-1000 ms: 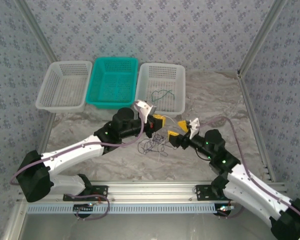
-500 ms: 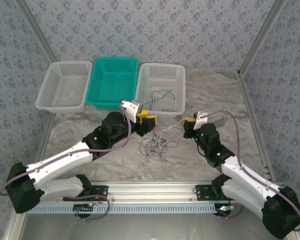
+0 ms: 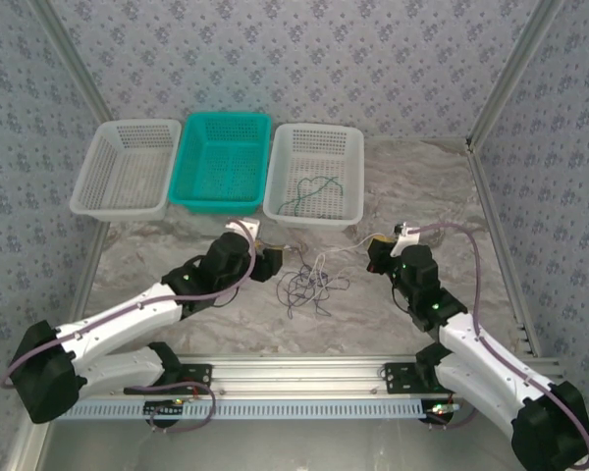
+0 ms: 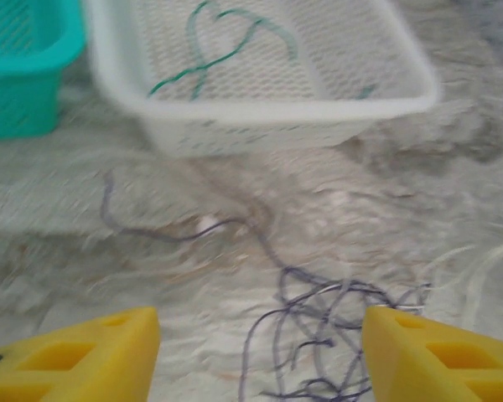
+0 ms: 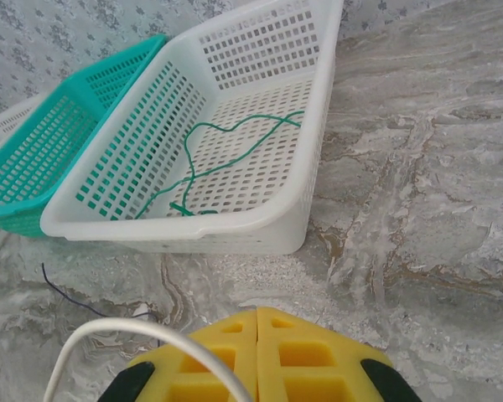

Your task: Untangle the cables

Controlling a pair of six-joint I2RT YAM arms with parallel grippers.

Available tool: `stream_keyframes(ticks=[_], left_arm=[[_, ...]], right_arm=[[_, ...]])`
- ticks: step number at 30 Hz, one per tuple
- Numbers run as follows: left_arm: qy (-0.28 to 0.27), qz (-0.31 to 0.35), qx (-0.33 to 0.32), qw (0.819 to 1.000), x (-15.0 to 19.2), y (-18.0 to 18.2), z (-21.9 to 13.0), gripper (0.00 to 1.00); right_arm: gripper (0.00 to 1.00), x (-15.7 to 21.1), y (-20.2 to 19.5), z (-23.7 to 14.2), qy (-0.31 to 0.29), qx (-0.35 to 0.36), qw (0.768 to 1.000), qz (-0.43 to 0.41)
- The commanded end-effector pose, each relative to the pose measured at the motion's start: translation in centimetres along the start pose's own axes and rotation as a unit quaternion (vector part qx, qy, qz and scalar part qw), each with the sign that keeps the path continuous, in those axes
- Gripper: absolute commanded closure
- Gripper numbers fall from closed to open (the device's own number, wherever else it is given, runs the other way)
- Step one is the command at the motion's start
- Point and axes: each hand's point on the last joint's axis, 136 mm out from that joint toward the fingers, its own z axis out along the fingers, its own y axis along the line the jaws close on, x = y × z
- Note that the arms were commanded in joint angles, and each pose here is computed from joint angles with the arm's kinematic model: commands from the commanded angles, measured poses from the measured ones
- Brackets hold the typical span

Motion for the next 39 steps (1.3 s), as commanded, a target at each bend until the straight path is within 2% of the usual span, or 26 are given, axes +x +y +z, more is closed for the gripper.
stream_keyframes(ticks=[1,4,8,13,18,20,21,22,23,26,27,30,34,37,39], left_arm=[[0.015,-0.093,-0.086,0.992,1.4,5.3,0.0,0.34],[-0.018,-0.131,-0.089,0.987,0.5,7.0,0.7,0.31],[-0.052,-0.154,-0.063,0.985,-1.5,7.4,3.2,0.29],[-0.037,-0.139,-0.008,0.99,-2.8,5.2,8.1,0.28],[-0.01,-0.13,-0.037,0.991,-1.7,6.2,12.7,0.3],[-0.011,-0.128,-0.046,0.991,-1.6,6.5,13.5,0.44],[-0.01,-0.128,-0.049,0.991,-1.5,6.6,13.8,0.59],[-0.01,-0.131,-0.051,0.99,-1.5,6.6,13.9,0.83],[-0.011,-0.134,-0.05,0.99,-1.6,6.6,13.9,1.0],[-0.024,-0.138,-0.036,0.989,-2.4,6.0,12.9,1.0],[-0.03,-0.137,-0.031,0.99,-2.9,5.7,12.4,1.0],[-0.052,-0.109,0.005,0.993,-5.9,3.0,9.5,1.0],[-0.084,-0.03,0.049,0.995,-9.6,-1.9,5.3,1.0],[-0.107,0.004,0.082,0.991,-11.6,-4.8,2.6,1.0],[-0.123,0.007,0.104,0.987,-12.8,-6.1,0.9,1.0]], right_arm=[[0.93,0.9,-0.6,0.2,0.02,0.01,1.0,0.009],[0.92,1.2,-0.6,0.3,0.028,0.008,1.0,0.012],[0.83,1.6,-0.9,0.4,0.035,0.015,0.999,0.019],[0.76,1.8,-0.8,0.3,0.043,0.013,0.999,0.015],[0.66,1.9,-1.5,-0.1,0.055,0.032,0.998,0.006],[0.62,1.9,-1.3,-0.3,0.058,0.028,0.998,0.002],[0.6,1.9,-1.1,-0.5,0.059,0.025,0.998,0.0],[0.58,1.7,-1.0,-0.7,0.059,0.022,0.998,0.0],[0.54,1.6,-0.9,-0.9,0.059,0.021,0.998,-0.001],[0.36,0.3,-0.2,-1.5,0.049,0.011,0.999,-0.001],[0.34,-0.2,0.2,-1.7,0.044,0.005,0.999,-0.001],[0.28,-2.0,2.9,-2.2,0.023,-0.054,0.998,-0.007],[0.24,-3.8,6.7,-2.1,-0.004,-0.137,0.989,-0.054],[0.22,-4.8,10.4,-1.5,0.01,-0.194,0.976,-0.096],[0.17,-4.8,12.4,-0.5,0.022,-0.213,0.969,-0.127]])
